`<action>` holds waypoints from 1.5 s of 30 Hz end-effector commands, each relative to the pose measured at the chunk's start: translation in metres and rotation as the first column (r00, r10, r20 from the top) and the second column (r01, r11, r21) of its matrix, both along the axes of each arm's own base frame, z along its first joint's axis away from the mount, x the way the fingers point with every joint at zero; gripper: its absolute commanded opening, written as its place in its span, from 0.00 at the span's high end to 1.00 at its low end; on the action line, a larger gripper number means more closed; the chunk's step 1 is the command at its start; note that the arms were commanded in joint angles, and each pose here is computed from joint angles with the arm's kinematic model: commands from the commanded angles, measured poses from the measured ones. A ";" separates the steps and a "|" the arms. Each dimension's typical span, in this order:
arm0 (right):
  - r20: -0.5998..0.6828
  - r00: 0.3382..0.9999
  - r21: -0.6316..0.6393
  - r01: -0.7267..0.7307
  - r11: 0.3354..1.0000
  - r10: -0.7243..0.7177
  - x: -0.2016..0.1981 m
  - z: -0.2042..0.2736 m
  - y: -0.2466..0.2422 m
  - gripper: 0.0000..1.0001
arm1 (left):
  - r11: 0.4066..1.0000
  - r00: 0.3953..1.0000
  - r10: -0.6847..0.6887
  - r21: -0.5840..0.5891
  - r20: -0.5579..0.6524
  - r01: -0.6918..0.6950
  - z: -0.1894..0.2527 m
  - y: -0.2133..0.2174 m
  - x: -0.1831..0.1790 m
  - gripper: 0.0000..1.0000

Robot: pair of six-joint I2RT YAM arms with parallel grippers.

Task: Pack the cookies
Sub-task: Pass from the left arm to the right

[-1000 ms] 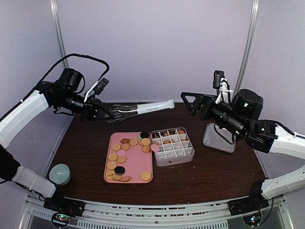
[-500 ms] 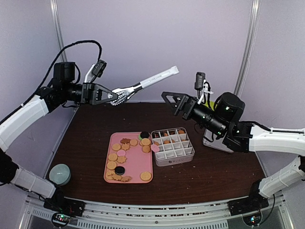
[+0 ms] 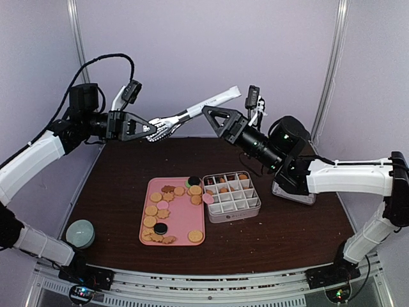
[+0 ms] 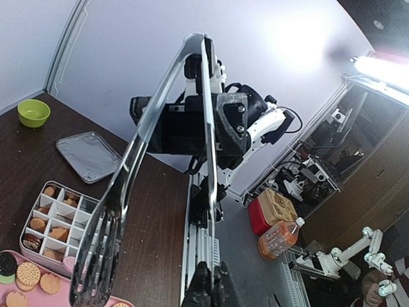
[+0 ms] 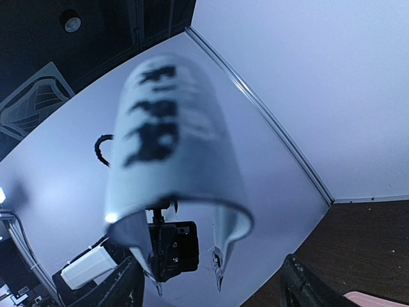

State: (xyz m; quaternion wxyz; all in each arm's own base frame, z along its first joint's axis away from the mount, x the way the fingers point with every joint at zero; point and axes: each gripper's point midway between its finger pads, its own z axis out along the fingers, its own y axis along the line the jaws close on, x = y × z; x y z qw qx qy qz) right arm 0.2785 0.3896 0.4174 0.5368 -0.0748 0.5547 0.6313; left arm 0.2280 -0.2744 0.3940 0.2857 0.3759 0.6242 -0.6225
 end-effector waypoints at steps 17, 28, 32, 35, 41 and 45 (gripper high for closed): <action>0.049 0.980 0.097 -0.198 0.975 0.194 -0.009 0.038 0.010 0.61 | 0.999 0.994 -0.051 -0.008 0.099 0.052 0.002 0.007 -0.021 1.00; 0.082 0.923 0.010 -0.378 0.926 0.376 -0.029 0.035 0.011 0.44 | 0.997 0.990 -0.079 0.002 0.119 0.080 0.002 0.010 -0.030 1.00; 0.082 0.921 0.001 -0.381 0.925 0.380 -0.029 0.035 0.009 0.47 | 0.997 0.989 -0.081 0.001 0.122 0.081 0.004 0.010 -0.030 1.00; 0.078 0.917 -0.019 -0.392 0.920 0.392 -0.030 0.034 0.012 0.51 | 0.997 0.989 -0.082 -0.002 0.126 0.083 0.006 0.010 -0.030 1.00; 0.069 0.909 -0.058 -0.407 0.912 0.411 -0.032 0.028 0.016 0.59 | 0.996 0.988 -0.087 -0.002 0.125 0.088 0.006 0.011 -0.033 1.00; 0.074 0.918 -0.070 -0.384 0.921 0.389 -0.031 0.030 0.013 0.61 | 0.997 0.989 -0.072 0.013 0.126 0.071 0.001 0.011 -0.031 0.98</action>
